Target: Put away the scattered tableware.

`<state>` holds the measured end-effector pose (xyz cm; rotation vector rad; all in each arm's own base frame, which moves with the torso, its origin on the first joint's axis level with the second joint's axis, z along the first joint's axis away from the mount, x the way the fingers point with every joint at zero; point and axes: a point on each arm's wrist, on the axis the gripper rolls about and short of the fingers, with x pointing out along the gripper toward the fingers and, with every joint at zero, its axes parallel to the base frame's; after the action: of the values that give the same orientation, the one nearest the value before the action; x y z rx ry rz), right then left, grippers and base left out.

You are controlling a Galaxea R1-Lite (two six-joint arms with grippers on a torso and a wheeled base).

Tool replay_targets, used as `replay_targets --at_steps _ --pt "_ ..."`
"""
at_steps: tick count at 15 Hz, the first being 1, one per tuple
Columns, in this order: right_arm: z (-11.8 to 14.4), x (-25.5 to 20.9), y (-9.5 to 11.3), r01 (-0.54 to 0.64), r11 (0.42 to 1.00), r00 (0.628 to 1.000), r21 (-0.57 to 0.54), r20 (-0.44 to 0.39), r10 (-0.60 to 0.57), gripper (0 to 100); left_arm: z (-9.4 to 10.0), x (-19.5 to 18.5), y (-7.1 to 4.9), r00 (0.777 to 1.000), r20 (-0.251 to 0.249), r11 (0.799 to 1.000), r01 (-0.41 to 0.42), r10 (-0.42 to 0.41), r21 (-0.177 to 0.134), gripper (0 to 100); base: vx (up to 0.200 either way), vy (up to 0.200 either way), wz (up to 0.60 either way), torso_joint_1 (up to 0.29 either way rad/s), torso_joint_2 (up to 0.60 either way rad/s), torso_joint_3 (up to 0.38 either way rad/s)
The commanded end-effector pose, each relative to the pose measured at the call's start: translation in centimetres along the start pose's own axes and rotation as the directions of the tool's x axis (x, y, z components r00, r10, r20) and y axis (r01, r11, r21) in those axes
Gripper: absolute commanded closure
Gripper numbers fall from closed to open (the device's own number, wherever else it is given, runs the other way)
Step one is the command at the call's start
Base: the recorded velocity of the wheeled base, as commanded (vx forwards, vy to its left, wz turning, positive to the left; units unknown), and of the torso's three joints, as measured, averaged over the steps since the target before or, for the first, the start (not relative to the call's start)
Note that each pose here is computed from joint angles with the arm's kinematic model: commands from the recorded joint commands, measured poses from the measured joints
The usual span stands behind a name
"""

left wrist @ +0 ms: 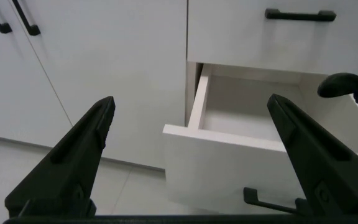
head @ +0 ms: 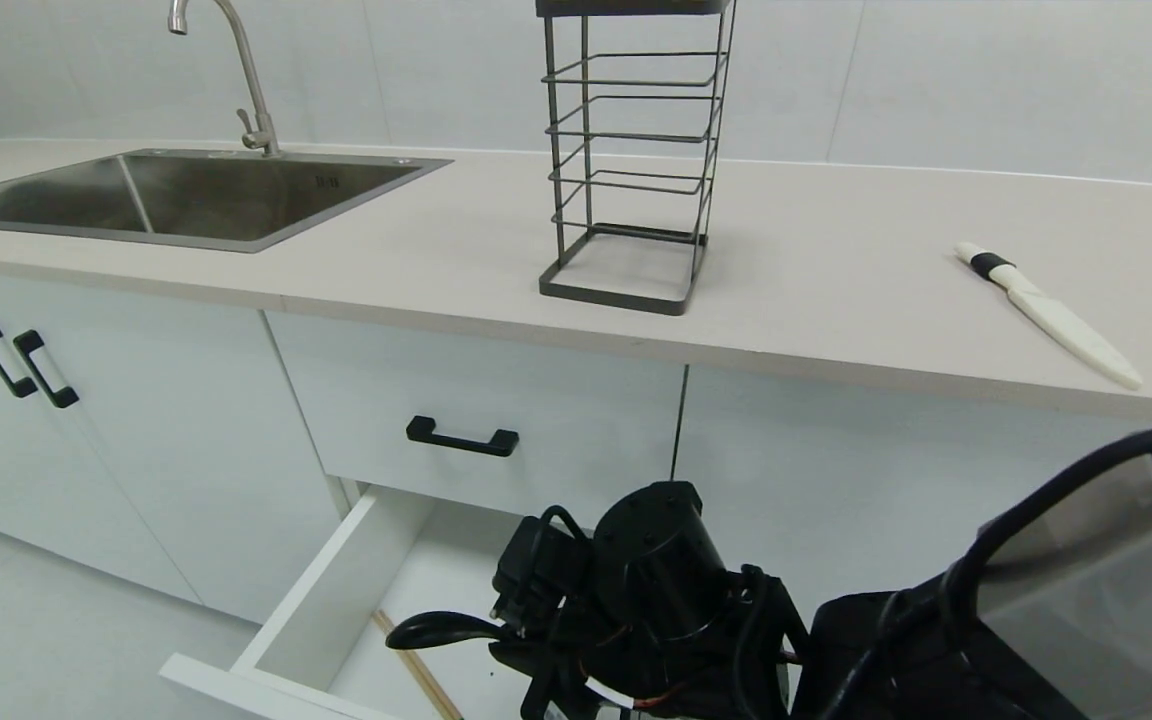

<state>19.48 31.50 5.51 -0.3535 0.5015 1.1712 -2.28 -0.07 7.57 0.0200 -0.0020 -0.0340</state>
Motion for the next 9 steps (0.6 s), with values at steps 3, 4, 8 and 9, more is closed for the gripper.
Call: replay_targets --at_steps 3,4,8,9 --pt "1.2 1.5 -0.4 0.004 1.0 0.999 -0.005 0.037 -0.004 100 0.0 0.0 0.0 1.0 0.0 1.0 0.0 0.0 0.0 0 0.0 0.0 0.0 -0.033 0.13 0.071" --pt "1.6 1.8 -0.5 0.005 1.0 0.999 -0.005 0.04 -0.005 100 0.0 0.0 0.0 1.0 0.0 1.0 0.0 0.0 0.0 0 0.0 0.0 0.0 0.0 0.0 0.0" --pt "1.1 3.3 -0.9 0.007 1.0 1.0 -0.002 0.026 -0.007 100 0.0 0.0 0.0 1.0 0.0 1.0 0.0 0.0 0.0 0 0.0 0.0 0.0 0.0 0.0 0.0" --pt "1.0 3.5 -1.0 0.008 1.0 1.0 -0.001 0.022 -0.008 100 0.0 0.0 0.0 1.0 0.0 1.0 0.0 0.0 0.0 0 0.0 0.0 0.0 0.0 0.0 0.0"
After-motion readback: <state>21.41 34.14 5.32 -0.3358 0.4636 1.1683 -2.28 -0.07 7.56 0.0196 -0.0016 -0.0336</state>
